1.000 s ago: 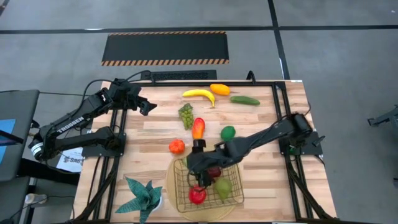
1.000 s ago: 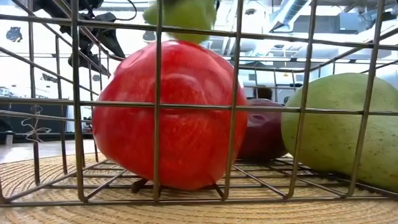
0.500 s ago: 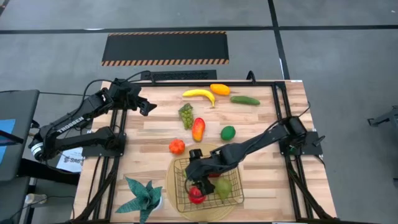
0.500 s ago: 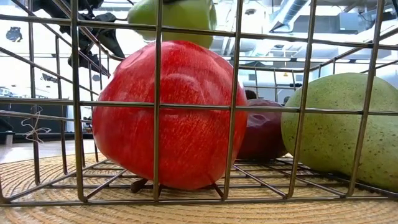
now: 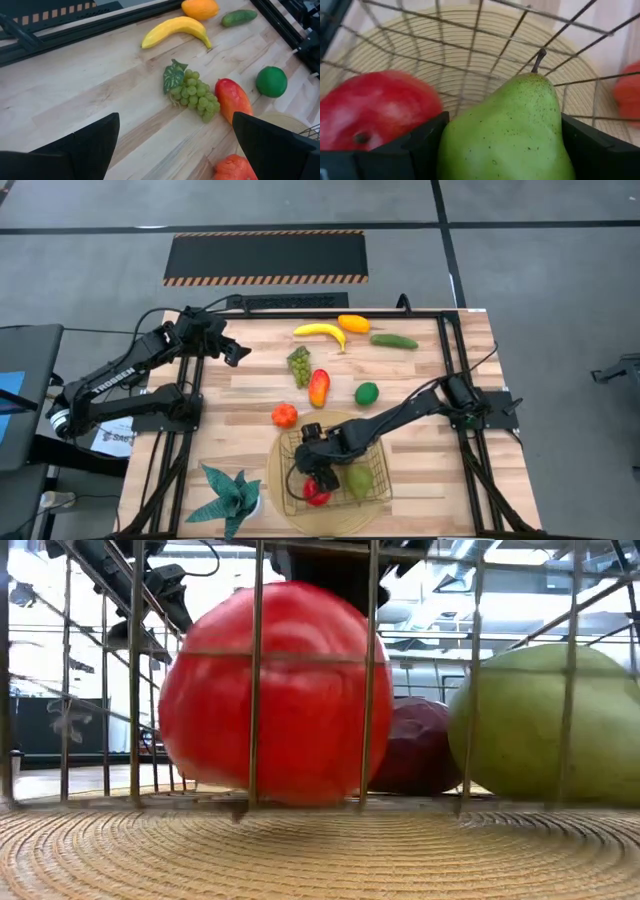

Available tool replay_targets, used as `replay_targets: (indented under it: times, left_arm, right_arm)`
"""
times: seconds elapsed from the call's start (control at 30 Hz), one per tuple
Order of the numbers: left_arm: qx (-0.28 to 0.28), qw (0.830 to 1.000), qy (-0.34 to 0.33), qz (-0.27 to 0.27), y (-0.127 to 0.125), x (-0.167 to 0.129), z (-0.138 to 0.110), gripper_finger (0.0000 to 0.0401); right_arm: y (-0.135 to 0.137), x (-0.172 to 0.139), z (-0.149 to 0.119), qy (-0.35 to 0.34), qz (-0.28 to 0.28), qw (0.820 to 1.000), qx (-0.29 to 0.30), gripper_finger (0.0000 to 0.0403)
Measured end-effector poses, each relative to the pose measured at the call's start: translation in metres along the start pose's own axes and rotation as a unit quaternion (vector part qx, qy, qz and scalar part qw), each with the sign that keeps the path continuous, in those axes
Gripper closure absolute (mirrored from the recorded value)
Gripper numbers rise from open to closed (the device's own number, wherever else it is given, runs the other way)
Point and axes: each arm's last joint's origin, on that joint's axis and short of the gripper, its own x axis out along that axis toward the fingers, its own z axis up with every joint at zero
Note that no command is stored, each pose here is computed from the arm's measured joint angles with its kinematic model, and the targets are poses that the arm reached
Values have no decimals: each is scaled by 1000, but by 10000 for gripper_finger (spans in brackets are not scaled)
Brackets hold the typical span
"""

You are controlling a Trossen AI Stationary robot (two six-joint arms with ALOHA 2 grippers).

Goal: Build produce basket
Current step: Put the pear into the wire basket, then put the pumpkin into the wire basket

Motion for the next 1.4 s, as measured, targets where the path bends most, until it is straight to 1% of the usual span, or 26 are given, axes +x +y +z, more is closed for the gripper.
replay_targets:
  times: [0.13, 0.47, 0.63, 0.73, 0.9, 1.1, 1.2, 1.3, 1.4]
  left_arm:
    - [0, 1000, -1, 3, 0, 0, 0, 28]
    - [5, 1000, -7, 15, 1, 0, 0, 28]
    - [5, 1000, -7, 15, 1, 0, 0, 28]
    - [5, 1000, -7, 15, 1, 0, 1, 28]
    - [5, 1000, -7, 14, 1, 0, 0, 28]
    - [5, 1000, -5, 12, 1, 0, 0, 28]
    - [5, 1000, -5, 12, 1, 0, 0, 28]
    - [5, 1000, -5, 12, 1, 0, 0, 28]
    - [5, 1000, -4, 12, 1, 0, 0, 28]
  right_arm:
    - [-3, 2, -2, 8, 0, 1000, 25, 73]
    - [0, 1, -2, 9, 1, 1000, 30, 28]
    - [0, -6, -1, 19, 3, 999, 30, 14]
    - [0, -16, 7, 28, 10, 999, 29, 10]
    - [-3, -35, 22, 22, 5, 999, 25, 12]
    - [-17, -71, 41, 34, -14, 999, 1, 13]
    - [-30, -92, 54, 7, -25, 1000, 0, 14]
    - [-43, -107, 65, -22, -50, 998, -1, 14]
    - [-63, -115, 72, -55, -83, 995, 22, 13]
